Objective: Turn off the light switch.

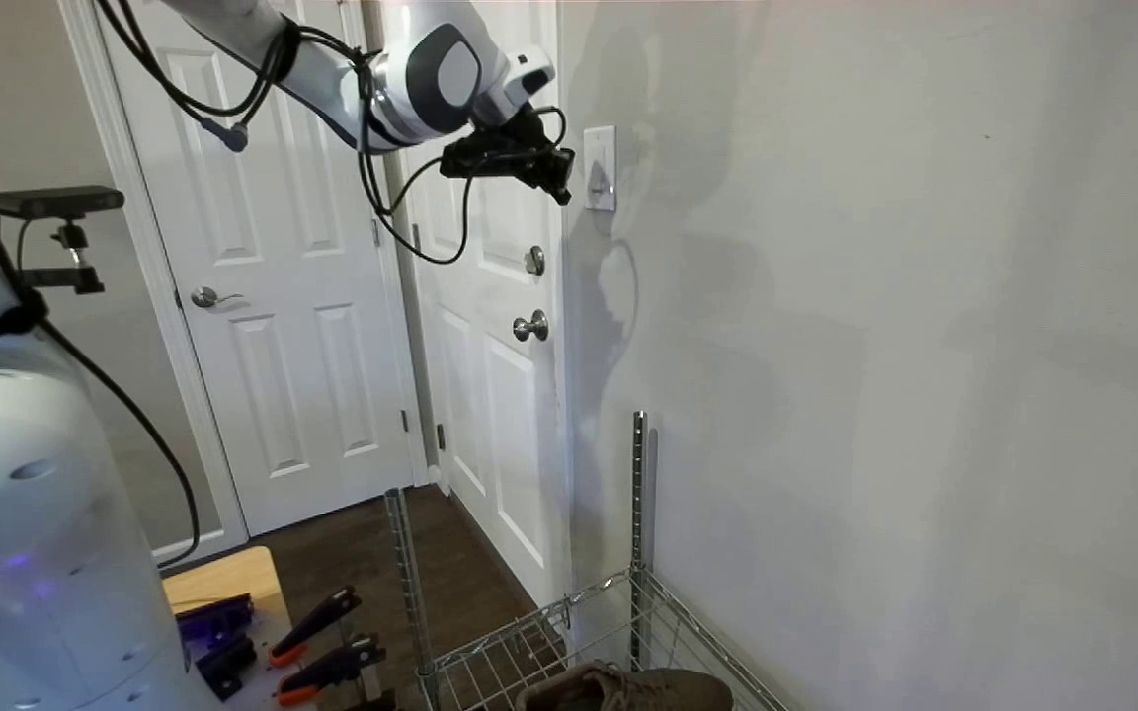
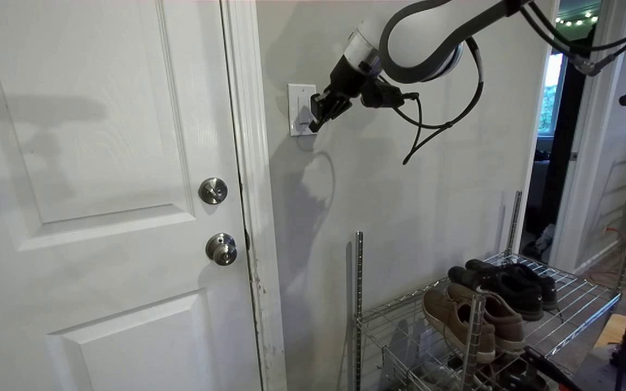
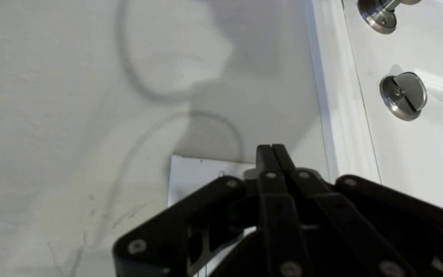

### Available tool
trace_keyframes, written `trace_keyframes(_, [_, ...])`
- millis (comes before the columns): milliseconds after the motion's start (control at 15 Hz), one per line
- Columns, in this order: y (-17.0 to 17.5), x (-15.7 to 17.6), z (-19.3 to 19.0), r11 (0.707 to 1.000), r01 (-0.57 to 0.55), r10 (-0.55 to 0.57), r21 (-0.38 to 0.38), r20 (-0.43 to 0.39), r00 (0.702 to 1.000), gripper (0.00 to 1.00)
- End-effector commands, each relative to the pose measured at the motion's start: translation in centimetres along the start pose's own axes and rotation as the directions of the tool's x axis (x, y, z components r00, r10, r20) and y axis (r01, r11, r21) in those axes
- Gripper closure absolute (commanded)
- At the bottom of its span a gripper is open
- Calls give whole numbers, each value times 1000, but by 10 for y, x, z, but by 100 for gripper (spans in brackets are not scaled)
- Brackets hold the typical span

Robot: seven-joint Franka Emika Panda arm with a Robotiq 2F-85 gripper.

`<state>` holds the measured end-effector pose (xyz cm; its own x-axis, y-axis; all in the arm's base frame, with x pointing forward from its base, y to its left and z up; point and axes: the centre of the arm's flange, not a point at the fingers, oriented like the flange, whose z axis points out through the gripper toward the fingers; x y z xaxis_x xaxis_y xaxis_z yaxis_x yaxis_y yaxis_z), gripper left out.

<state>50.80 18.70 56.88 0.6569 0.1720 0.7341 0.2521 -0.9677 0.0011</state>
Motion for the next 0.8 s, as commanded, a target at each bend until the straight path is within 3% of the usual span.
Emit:
trace_keyframes(0, [-5,14,8,1000,13,-14,-26,-50,999,96])
trace_keyframes(733, [10,17,21,992,49,-66,-113,-148,987,95])
